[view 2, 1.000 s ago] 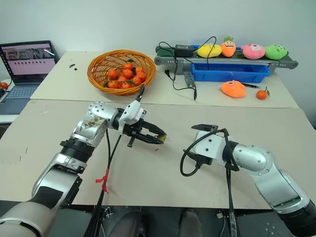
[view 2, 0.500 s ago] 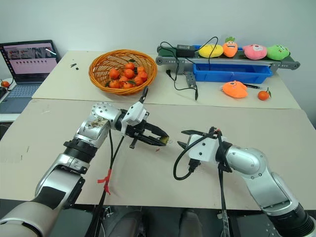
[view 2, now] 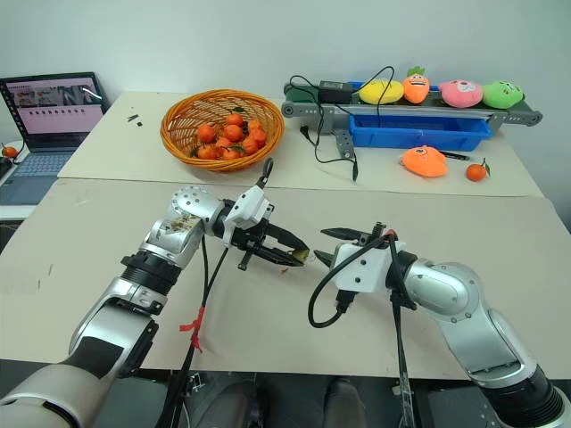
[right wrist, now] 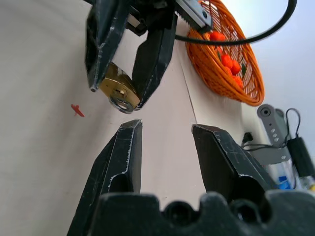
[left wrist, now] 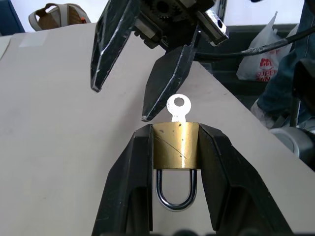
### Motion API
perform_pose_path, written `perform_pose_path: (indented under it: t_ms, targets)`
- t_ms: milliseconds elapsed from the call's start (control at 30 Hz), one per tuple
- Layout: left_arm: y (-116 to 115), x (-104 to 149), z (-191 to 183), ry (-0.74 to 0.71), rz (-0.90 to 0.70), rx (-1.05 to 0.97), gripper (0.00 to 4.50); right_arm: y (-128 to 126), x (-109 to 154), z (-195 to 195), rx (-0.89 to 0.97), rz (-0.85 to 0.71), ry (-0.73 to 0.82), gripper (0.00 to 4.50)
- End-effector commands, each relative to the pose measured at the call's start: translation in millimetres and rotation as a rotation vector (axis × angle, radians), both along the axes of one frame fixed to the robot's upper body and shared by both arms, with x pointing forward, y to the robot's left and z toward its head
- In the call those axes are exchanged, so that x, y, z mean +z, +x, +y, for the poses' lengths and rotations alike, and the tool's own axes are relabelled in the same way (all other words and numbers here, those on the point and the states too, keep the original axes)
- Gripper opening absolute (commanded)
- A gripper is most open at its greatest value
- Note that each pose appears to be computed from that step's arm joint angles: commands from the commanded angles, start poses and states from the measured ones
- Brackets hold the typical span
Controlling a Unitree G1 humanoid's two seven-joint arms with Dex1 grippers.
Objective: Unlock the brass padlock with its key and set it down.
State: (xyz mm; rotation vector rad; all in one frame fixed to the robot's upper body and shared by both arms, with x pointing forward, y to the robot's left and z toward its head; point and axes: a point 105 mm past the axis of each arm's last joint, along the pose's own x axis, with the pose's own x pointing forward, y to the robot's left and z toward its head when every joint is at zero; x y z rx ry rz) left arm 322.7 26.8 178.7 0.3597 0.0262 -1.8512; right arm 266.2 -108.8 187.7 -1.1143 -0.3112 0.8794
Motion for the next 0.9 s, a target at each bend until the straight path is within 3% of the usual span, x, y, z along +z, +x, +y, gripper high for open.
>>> perform_pose_path:
  t_ms: [33,567,800,900]
  targets:
    - [3.3,26.4,0.3,-0.045,0.012,-0.012,0.83,-5.1,13.2,-2.3,0.022,-0.119,-0.038,2.08]
    - [10.3,18.7,9.5,0.014,0.070,0.007,0.83,-5.9,32.4,-0.3,0.071,-0.250,-0.047,2.08]
    - [10.9,21.6,6.9,0.018,0.070,-0.003,0.83,-14.6,24.2,8.2,0.129,-0.244,-0.077,2.08]
    - [12.2,24.7,5.5,0.015,0.072,-0.004,0.83,-16.5,22.0,10.6,0.147,-0.244,-0.084,1.34]
